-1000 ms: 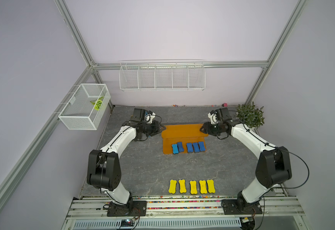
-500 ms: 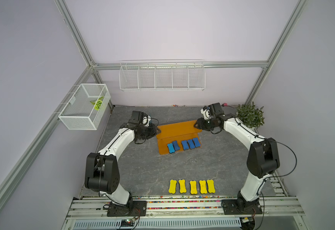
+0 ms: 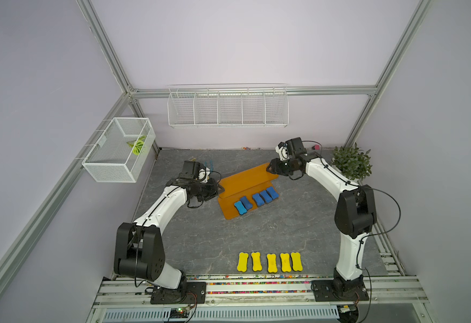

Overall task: Remove the whiteboard erasers from the shelf
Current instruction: Adjust the shelf at the center of the board, then pick up the whiteboard eraser from the shelf.

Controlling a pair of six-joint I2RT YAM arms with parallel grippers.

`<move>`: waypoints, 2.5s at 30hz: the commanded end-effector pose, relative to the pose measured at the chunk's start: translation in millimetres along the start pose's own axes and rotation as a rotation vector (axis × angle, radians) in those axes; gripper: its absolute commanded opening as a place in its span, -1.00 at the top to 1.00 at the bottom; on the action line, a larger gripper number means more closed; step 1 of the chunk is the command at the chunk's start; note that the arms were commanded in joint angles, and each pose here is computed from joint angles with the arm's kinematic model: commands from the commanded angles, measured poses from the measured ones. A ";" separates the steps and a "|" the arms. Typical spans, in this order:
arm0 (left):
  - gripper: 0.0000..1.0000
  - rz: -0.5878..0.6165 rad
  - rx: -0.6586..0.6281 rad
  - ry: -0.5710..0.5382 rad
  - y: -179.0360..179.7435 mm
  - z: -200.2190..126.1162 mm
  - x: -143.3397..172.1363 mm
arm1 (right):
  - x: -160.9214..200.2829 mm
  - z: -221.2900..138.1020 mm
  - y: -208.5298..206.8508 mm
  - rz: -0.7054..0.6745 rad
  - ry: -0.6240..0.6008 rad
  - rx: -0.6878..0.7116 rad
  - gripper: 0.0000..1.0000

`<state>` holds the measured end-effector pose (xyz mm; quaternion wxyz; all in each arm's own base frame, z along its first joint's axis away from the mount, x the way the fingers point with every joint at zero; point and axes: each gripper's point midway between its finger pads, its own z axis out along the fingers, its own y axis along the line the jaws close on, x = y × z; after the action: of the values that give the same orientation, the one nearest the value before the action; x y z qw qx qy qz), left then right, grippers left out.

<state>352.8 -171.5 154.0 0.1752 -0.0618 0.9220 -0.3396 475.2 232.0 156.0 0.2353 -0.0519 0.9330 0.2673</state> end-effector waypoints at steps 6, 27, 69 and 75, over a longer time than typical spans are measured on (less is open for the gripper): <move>0.18 0.051 -0.003 -0.051 -2.7 -14.9 -10.1 | -16.9 -55.7 -4.7 0.003 -0.109 -0.018 -0.19; 0.21 0.036 0.036 -0.048 -1.3 -8.8 -27.9 | 64.9 -11.1 -51.7 0.160 -0.105 -0.071 0.23; 0.28 0.016 0.035 -0.034 7.5 -3.8 -25.8 | 127.6 52.6 -74.4 0.164 0.062 -0.010 0.42; 0.28 0.014 0.034 -0.034 9.6 -4.2 -26.6 | 140.9 53.0 -78.9 0.166 0.074 0.011 0.65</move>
<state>372.0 -156.2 157.7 0.1898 -0.0667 0.9146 -0.3506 413.4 205.6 41.3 0.2158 0.0087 0.9255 0.3112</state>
